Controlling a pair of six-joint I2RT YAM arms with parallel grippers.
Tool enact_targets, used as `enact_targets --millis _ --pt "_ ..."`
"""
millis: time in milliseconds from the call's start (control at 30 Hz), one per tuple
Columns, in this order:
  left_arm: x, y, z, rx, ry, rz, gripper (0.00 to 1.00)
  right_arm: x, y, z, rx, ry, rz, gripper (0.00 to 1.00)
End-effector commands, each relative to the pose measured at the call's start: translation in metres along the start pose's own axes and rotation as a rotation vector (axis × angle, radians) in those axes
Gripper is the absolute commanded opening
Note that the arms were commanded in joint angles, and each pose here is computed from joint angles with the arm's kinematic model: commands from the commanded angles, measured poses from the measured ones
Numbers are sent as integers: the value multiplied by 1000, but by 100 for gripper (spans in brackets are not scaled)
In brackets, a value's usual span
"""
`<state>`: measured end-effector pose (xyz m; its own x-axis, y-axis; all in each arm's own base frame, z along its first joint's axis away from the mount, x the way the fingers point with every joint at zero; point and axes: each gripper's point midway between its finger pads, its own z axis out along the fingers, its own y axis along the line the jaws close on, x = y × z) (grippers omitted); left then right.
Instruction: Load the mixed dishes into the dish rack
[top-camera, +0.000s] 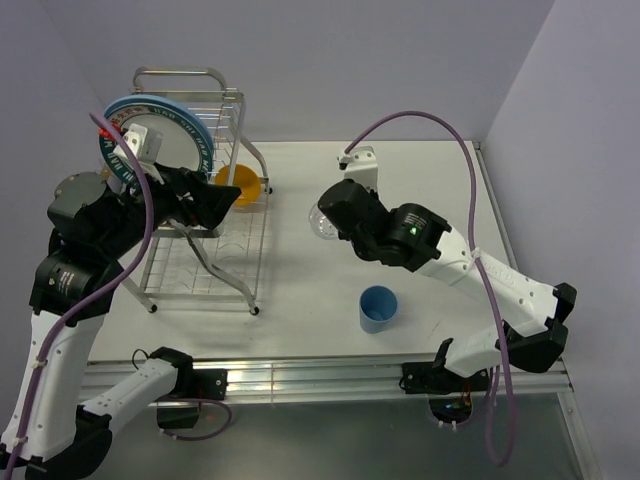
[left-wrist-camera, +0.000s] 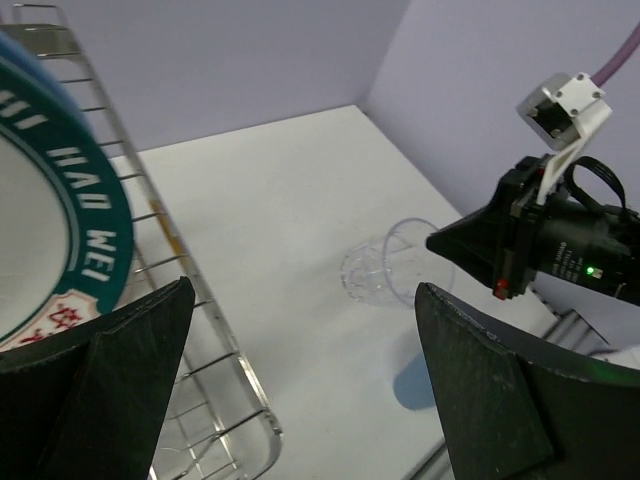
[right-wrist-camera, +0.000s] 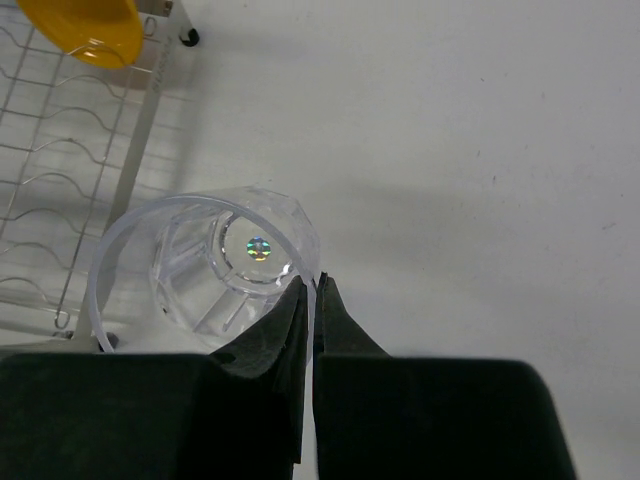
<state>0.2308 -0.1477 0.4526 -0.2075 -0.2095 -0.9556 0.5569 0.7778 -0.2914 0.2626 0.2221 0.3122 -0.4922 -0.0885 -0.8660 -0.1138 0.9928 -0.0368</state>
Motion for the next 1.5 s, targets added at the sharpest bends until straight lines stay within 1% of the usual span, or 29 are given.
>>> enact_targets --millis 0,33,133,300,367,400,433,500,533,567,633,667,700,800,1167,1300,1367,1400,1467 --pt "-14 -37 -7 180 -16 -19 99 -20 -13 -26 25 -71 31 0" --pt "-11 -46 -8 229 1 -38 99 -19 -8 -33 5 -75 30 0" --pt "-9 -53 -5 272 18 -80 99 -26 -5 -45 -14 -105 41 0" --pt "-2 -49 7 251 61 -113 99 -45 4 -63 -55 -143 51 0" --pt "-1 -51 11 237 80 -115 99 -48 10 -64 -55 -144 21 0" --pt "3 -55 16 242 102 -115 99 -58 9 -70 -61 -161 25 0" --pt "0 -58 17 239 99 -112 99 -59 15 -67 -56 -158 10 0" --pt "6 -53 27 190 123 -114 99 -74 17 -74 -65 -177 16 0" --pt "6 -62 28 205 129 -108 99 -75 22 -71 -57 -176 3 0" --pt "13 -63 35 191 154 -111 99 -80 24 -72 -61 -182 5 0" --pt "14 -70 41 173 155 -100 99 -90 29 -75 -67 -194 3 0" --pt "20 -70 48 156 178 -96 99 -96 30 -78 -75 -206 16 0" --pt "19 -73 49 137 170 -82 99 -96 32 -79 -77 -207 5 0" --pt "28 -76 57 108 199 -72 99 -101 35 -81 -88 -216 6 0" --pt "47 -66 79 -59 231 -34 98 -102 43 -97 -120 -239 -8 0" --pt "48 -65 84 -92 213 -38 95 -98 48 -98 -116 -237 -18 0" --pt "51 -63 86 -112 216 -34 92 -97 48 -99 -104 -243 -14 0" --pt "52 -62 86 -128 214 -33 90 -96 49 -100 -107 -242 -16 0" --pt "51 -61 86 -130 208 -35 81 -94 49 -100 -106 -243 -17 0"
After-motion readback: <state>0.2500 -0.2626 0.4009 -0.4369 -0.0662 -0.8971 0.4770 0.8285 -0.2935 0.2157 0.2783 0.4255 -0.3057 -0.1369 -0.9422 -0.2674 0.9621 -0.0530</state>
